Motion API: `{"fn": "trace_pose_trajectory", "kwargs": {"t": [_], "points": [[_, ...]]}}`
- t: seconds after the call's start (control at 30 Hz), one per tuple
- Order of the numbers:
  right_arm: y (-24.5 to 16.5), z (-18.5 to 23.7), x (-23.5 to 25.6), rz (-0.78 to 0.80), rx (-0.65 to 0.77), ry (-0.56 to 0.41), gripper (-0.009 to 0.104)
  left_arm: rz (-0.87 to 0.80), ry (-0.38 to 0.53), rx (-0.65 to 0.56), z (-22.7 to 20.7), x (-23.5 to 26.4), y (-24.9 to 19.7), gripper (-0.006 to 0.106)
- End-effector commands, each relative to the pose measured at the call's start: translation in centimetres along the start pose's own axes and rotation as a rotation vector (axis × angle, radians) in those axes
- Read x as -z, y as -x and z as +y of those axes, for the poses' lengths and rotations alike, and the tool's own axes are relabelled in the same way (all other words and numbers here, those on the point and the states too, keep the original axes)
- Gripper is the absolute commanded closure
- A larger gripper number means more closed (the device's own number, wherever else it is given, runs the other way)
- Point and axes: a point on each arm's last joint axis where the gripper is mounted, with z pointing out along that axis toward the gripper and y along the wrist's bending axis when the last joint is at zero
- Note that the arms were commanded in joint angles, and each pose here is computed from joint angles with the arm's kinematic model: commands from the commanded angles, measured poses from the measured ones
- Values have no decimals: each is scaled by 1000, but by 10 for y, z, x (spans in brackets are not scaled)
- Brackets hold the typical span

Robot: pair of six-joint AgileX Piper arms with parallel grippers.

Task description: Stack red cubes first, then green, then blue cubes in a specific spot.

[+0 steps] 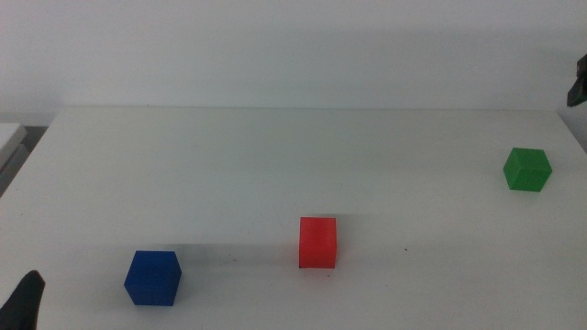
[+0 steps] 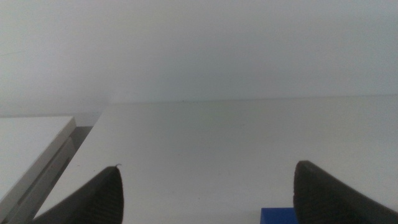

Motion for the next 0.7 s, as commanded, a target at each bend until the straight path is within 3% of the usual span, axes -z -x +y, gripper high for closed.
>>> {"fn": "trace_pose_trajectory", "kwargs": {"t": [0.0,0.3,0.67], "points": [[9,-7,-18,34,48,2,2,-17,1,5,0,0,1,7],[10,13,-80,114,153,-50,2,-17,1,5,0,0,1,7],[-2,21,-143,149,158,-58,2,-17,1,5,0,0,1,7]]}}
